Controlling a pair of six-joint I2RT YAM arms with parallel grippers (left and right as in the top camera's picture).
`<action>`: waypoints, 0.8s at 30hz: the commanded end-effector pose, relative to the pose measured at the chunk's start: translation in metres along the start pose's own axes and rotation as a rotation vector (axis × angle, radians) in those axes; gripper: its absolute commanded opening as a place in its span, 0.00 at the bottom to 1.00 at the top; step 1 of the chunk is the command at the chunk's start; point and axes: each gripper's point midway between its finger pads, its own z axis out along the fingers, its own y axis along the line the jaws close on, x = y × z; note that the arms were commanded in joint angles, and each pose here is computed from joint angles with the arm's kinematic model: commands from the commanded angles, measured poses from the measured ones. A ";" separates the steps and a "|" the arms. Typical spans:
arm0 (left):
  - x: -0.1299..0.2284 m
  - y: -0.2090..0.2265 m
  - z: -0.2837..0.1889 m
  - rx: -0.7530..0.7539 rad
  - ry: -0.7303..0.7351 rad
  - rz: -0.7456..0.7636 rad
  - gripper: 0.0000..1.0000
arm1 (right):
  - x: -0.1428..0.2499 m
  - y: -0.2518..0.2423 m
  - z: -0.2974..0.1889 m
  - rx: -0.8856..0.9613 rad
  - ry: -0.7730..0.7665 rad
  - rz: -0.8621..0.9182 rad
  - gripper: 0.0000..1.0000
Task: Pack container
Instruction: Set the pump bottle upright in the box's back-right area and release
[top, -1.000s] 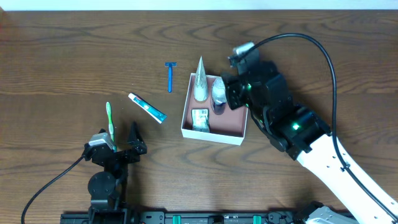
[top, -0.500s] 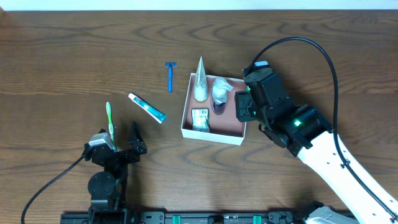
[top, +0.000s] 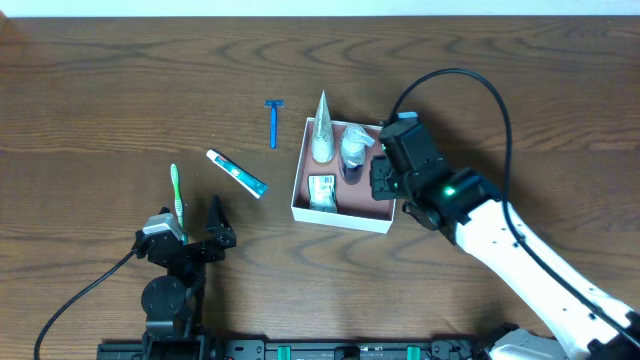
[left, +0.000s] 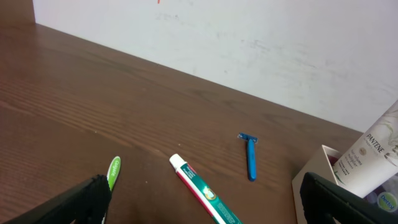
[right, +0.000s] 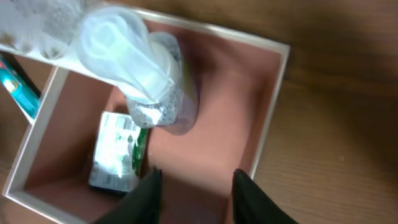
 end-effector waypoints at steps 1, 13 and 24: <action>0.018 0.008 0.002 -0.028 0.049 0.014 0.98 | 0.005 -0.011 0.015 0.045 0.004 0.015 0.22; 0.018 0.008 0.002 -0.028 0.049 0.014 0.98 | 0.000 -0.011 0.059 0.084 -0.023 -0.056 0.01; 0.018 0.008 0.002 -0.028 0.049 0.014 0.98 | -0.014 0.000 0.081 0.051 -0.087 -0.103 0.02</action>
